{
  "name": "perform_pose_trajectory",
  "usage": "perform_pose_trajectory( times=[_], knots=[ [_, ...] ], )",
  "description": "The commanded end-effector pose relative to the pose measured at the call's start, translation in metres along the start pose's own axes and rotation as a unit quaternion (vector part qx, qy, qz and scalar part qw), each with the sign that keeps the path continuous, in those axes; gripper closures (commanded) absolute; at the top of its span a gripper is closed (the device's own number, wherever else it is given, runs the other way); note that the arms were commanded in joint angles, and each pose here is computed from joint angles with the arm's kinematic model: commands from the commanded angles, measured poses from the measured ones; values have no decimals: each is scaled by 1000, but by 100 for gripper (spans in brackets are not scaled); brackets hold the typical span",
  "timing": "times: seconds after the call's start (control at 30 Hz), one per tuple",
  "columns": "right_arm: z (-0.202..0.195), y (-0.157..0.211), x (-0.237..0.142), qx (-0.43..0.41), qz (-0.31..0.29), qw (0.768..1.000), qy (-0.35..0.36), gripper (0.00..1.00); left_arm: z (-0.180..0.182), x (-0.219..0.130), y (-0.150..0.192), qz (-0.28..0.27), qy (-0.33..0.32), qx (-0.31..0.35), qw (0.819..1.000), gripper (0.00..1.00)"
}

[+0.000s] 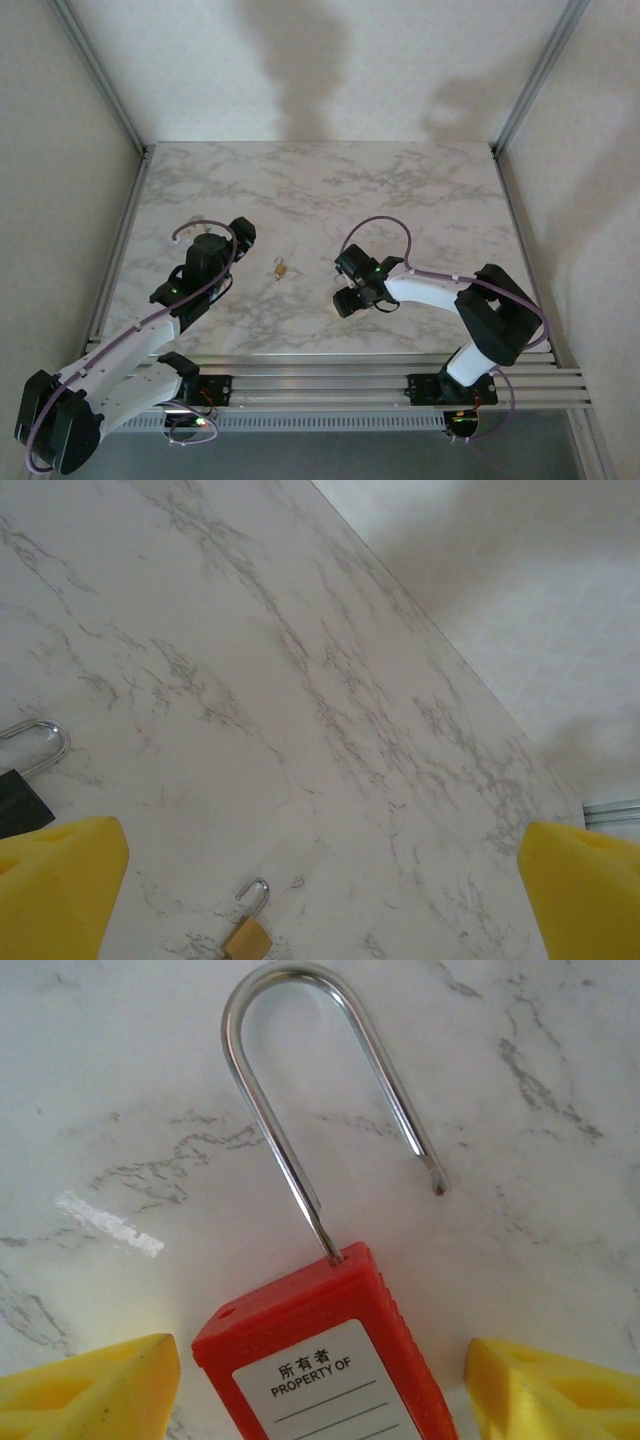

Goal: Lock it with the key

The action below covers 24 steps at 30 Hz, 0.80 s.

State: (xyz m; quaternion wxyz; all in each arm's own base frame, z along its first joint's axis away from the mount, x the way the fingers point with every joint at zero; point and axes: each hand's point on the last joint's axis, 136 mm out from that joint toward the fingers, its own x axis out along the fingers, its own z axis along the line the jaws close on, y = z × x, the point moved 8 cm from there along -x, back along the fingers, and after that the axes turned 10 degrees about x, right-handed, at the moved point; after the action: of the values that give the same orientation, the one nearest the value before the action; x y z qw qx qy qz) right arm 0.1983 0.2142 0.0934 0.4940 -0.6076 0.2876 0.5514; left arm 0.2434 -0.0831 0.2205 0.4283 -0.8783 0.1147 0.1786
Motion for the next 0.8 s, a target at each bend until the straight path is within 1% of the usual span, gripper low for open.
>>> perform_pose_trajectory(
  times=[0.0, 0.23, 0.37, 0.47, 0.57, 0.67, 0.77],
  knots=[
    [6, -5, 2, -12, -3, 1000, -5, 27, -1, -3, -2, -11, -2, 4, 1000, 1],
    [8, -4, 4, -15, 3, 1000, -9, 33, -1, -4, -2, -9, 0, 6, 1000, 0],
    [9, -3, 5, -16, 6, 1000, -15, 39, -2, -5, -3, -11, 0, 7, 1000, 0],
    [11, -2, 6, -18, 11, 1000, -19, 40, -3, -6, -4, -12, 4, 9, 1000, 0],
    [13, -1, 7, -20, 17, 999, -23, 40, -4, -6, -4, -10, 6, 12, 1000, 0],
    [16, 0, 6, -25, 22, 999, -21, 34, -5, -6, -5, -8, 6, 14, 1000, 0],
    [20, 0, 6, -30, 23, 999, -20, 33, -5, -6, -5, -9, 5, 17, 1000, 0]
  ],
)
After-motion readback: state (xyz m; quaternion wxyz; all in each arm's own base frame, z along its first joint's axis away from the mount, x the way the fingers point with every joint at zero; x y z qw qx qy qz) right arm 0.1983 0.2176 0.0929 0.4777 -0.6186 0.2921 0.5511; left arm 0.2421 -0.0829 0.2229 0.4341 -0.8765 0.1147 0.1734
